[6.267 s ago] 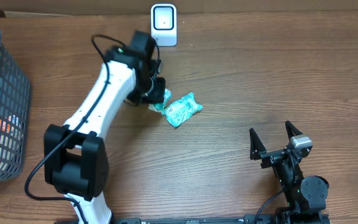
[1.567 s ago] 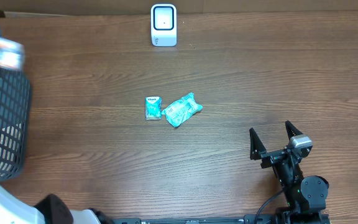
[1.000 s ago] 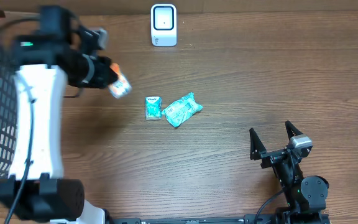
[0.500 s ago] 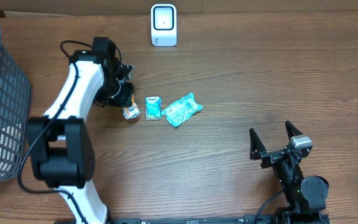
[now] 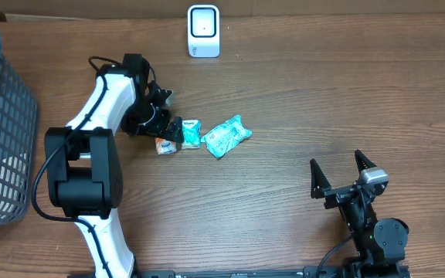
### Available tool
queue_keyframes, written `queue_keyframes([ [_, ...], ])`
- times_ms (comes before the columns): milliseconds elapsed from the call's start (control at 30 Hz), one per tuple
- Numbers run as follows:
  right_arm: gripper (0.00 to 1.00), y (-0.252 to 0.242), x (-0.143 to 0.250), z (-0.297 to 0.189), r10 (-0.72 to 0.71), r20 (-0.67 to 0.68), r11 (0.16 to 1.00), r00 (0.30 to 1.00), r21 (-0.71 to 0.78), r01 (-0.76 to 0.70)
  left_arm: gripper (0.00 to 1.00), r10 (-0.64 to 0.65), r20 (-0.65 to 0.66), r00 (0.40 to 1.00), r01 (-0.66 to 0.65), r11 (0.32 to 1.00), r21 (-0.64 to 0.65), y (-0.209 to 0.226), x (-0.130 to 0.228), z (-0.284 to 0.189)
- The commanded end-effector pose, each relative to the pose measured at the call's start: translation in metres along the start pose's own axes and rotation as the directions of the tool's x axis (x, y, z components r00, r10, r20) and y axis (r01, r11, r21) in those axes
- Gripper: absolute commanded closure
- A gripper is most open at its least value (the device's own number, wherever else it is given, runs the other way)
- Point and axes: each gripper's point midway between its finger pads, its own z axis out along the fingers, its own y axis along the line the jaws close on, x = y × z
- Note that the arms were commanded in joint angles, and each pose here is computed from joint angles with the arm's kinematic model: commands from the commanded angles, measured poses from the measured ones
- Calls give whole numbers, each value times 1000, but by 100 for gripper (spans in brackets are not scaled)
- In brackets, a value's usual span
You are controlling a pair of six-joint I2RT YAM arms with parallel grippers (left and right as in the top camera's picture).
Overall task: Scan the item barcode
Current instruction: 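Carry the orange pack past the scanner and place it left of the Kleenex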
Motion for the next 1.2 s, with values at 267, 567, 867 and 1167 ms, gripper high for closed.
queue_keyframes([
  [267,0,1,3,0,4,0,1000,1000,-7,-4,1,-192,357,914,194,981,31,-27,-58,-198],
  [567,0,1,3,0,4,0,1000,1000,-7,-4,0,-117,619,777,58,992,115,-83,-29,-325],
  [867,0,1,3,0,4,0,1000,1000,-7,-4,4,-117,805,582,311,947,-87,-58,54,-409],
  [1167,0,1,3,0,4,0,1000,1000,-7,-4,0,-396,872,288,750,659,51,25,151,-438],
])
